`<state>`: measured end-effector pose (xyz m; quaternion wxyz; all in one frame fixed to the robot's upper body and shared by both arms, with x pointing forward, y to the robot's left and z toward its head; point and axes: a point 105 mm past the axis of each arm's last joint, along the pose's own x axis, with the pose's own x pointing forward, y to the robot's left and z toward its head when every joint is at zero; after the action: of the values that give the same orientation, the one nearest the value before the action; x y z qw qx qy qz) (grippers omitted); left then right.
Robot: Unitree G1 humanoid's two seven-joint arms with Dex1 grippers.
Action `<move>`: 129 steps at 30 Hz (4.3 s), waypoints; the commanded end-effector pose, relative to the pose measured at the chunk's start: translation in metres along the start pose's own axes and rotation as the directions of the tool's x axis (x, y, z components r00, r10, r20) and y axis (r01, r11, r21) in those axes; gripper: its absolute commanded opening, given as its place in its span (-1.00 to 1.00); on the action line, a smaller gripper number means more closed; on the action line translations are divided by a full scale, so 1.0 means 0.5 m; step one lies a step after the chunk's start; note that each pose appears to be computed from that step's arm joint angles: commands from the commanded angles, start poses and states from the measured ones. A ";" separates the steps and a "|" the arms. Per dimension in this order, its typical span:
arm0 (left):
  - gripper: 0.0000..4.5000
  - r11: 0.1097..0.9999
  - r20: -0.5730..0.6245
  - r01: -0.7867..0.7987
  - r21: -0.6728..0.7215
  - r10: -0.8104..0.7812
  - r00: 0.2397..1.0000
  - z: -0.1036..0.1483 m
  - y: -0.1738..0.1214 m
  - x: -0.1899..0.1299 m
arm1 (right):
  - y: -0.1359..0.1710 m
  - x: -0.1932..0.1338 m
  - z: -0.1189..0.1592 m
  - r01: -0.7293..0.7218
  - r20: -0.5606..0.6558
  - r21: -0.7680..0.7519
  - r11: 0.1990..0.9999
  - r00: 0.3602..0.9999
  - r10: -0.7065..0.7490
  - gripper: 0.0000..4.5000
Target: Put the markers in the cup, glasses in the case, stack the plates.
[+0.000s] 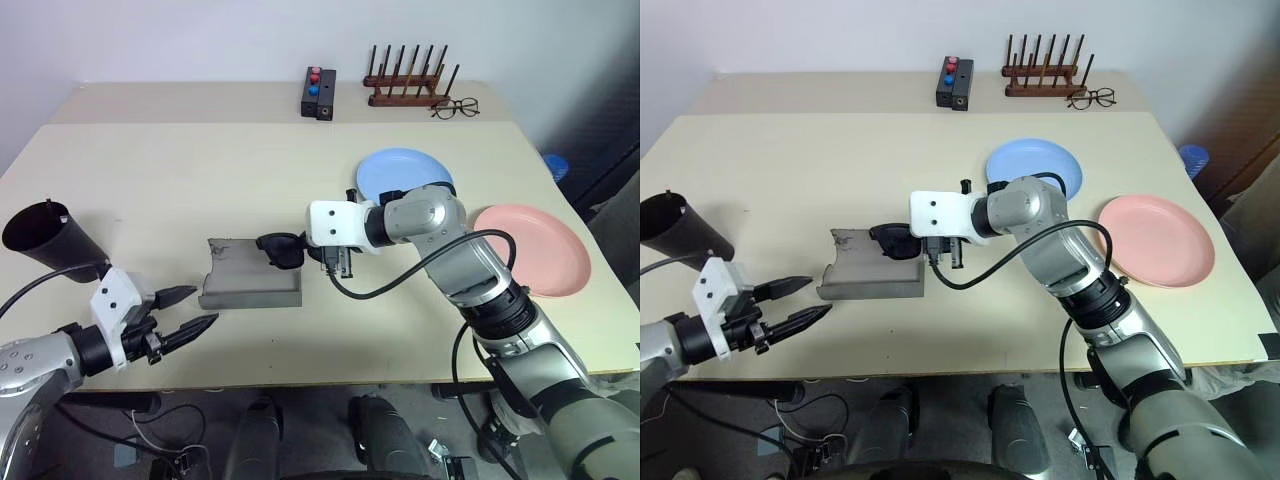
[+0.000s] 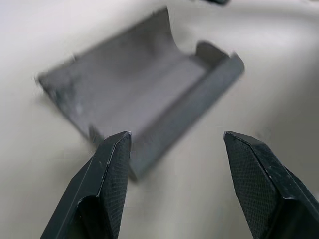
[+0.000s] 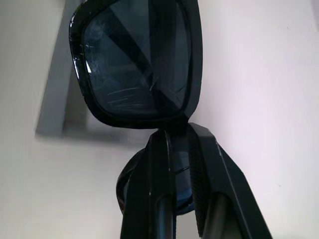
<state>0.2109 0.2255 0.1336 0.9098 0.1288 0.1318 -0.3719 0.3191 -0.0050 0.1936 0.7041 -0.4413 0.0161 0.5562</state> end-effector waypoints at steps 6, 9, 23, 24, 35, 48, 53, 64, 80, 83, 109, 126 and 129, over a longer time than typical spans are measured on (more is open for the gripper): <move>0.34 0.999 0.079 0.023 0.032 -0.026 0.997 0.008 -0.007 -0.032 | 0.020 0.031 0.081 0.012 0.093 0.081 0.997 0.995 -0.019 -0.99; 0.34 0.998 0.084 0.046 0.043 -0.050 0.995 0.005 -0.016 -0.024 | 0.015 0.056 0.087 0.030 0.092 0.143 0.989 0.995 -0.044 -0.99; 0.34 0.992 0.115 0.112 0.061 -0.118 0.986 0.017 -0.045 -0.001 | 0.055 0.097 0.069 -0.029 0.024 0.248 0.968 0.999 0.023 -0.99; 0.34 0.992 0.116 0.113 0.062 -0.119 0.986 0.017 -0.046 -0.001 | 0.056 0.096 0.065 -0.030 0.019 0.249 0.968 0.999 0.026 -0.99; 0.34 0.996 0.111 0.069 0.056 -0.075 0.991 0.016 -0.033 -0.006 | 0.060 0.089 0.048 -0.037 -0.002 0.273 0.961 0.999 0.039 -0.42; 0.34 0.998 0.106 0.030 0.058 -0.036 0.994 0.018 -0.022 -0.011 | 0.028 0.047 0.076 -0.052 0.136 0.251 0.967 0.991 0.018 0.23; 0.34 0.998 0.110 0.022 0.059 -0.028 0.994 0.020 -0.019 -0.007 | 0.017 0.042 0.049 -0.021 0.128 0.267 0.963 0.992 -0.014 -0.35; 0.34 0.998 0.118 0.008 0.063 -0.015 0.993 0.026 -0.011 -0.006 | 0.019 0.050 -0.027 0.049 0.005 0.154 0.987 0.999 -0.050 -1.00; 0.34 0.998 0.118 0.007 0.063 -0.015 0.993 0.025 -0.012 -0.004 | 0.063 0.068 -0.040 -0.010 0.000 0.063 0.998 1.000 0.010 -1.00; 0.34 0.998 0.118 0.009 0.061 -0.016 0.993 0.025 -0.014 -0.003 | 0.067 0.068 -0.028 -0.016 0.025 0.071 0.997 1.000 0.014 -1.00; 0.34 0.998 0.112 0.012 0.062 -0.019 0.994 0.021 -0.015 -0.002 | 0.059 0.062 -0.057 -0.016 0.042 0.059 0.998 0.999 0.013 -1.00; -0.21 0.984 0.144 -0.154 -0.085 0.165 0.976 0.074 0.084 0.024 | 0.036 0.048 -0.050 0.039 0.102 0.052 0.998 0.994 -0.044 -1.00; -0.90 0.985 0.163 -0.156 -0.077 0.167 0.972 0.105 0.098 0.043 | 0.027 0.031 -0.051 0.051 0.105 0.050 0.997 0.993 -0.057 -1.00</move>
<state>0.2662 0.2310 0.1763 0.9488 0.0777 0.0588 -0.3003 0.3295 -0.0113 0.1423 0.7284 -0.3966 0.0156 0.5585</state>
